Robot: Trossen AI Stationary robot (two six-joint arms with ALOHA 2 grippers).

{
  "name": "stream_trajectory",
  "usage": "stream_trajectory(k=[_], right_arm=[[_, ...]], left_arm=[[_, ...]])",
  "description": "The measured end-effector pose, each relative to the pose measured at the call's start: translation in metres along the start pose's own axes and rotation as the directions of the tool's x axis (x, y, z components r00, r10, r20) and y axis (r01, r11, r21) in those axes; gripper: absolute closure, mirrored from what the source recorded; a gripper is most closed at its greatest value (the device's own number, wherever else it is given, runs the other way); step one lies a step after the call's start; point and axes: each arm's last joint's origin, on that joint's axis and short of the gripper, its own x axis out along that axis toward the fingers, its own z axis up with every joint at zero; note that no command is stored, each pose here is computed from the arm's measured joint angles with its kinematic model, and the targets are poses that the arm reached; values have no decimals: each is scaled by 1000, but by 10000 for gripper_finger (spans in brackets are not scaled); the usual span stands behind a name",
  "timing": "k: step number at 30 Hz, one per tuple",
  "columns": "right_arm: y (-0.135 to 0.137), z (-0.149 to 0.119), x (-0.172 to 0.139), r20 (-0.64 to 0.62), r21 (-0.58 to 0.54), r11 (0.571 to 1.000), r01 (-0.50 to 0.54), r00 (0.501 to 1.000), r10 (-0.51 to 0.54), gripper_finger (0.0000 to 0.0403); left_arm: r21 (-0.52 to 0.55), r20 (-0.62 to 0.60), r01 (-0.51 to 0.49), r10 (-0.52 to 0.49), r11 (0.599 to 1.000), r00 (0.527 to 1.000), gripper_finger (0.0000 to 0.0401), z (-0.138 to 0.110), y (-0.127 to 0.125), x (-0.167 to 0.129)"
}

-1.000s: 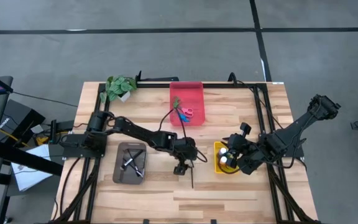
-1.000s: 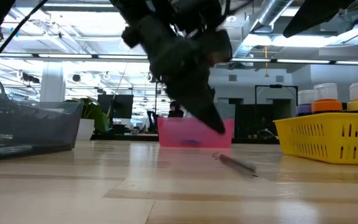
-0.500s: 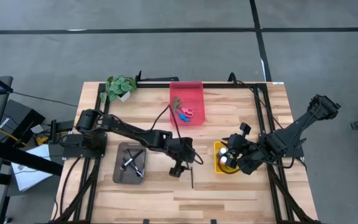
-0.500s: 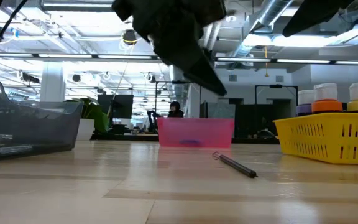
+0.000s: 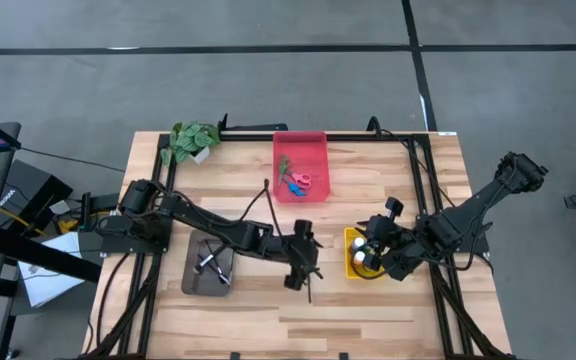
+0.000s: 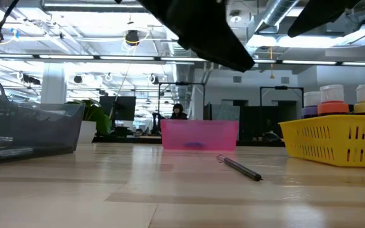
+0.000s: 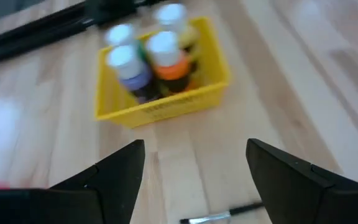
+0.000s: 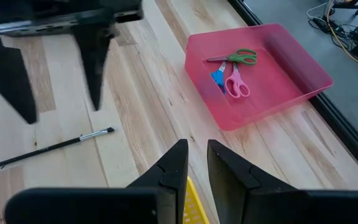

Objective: Pick & Place Paint Supplies
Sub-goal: Put the black makeup brush into the black bin

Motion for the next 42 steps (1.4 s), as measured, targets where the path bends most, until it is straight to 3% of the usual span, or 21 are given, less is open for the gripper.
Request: stream_trajectory(k=[3, 6, 9, 12, 15, 20, 23, 27, 30, 36, 42], right_arm=[[0, 0, 0, 0, 0, 1000, 0, 1000, 0, 346], [0, 0, 0, 0, 0, 1000, 0, 1000, 0, 346], [0, 0, 0, 0, 0, 1000, 0, 1000, 0, 346], [0, 0, 0, 0, 1, 1000, 0, 1000, 0, 346], [0, 0, 0, 0, 1, 1000, 0, 1000, 0, 346], [0, 0, 0, 0, 1, 1000, 0, 1000, 0, 346], [0, 0, 0, 0, 3, 1000, 0, 1000, 0, 346], [0, 0, 0, 1, 5, 1000, -1, 1000, 1, 346], [0, 0, 0, 2, 6, 1000, -2, 1000, 2, 346], [1, 1, 0, 8, 14, 1000, -7, 1000, 7, 346], [1, 1, 0, 8, 13, 1000, -7, 1000, 7, 346]], left_arm=[[-156, -2, -68, 69, 985, 998, 128, 0, 4, 0], [-354, -10, -88, 90, 931, 996, 128, -1, 9, 1], [-529, -16, -91, 98, 844, 995, 128, -2, 13, 2], [-687, -33, -96, 102, 721, 994, 128, -4, 16, 3], [-774, -34, -94, 108, 626, 994, 128, -4, 17, 3], [-855, -35, -96, 129, 510, 991, 128, -3, 12, 2], [-865, -49, -129, 173, 485, 984, 128, -4, 8, 3], [-896, -114, -193, 214, 401, 970, 128, -13, 2, 9], [-899, -158, -228, 209, 374, 965, 128, -21, -2, 16], [-896, -200, -249, 167, 368, 965, 128, -34, -12, 31], [-922, -235, -261, 123, 287, 964, 128, -47, -26, 45]])
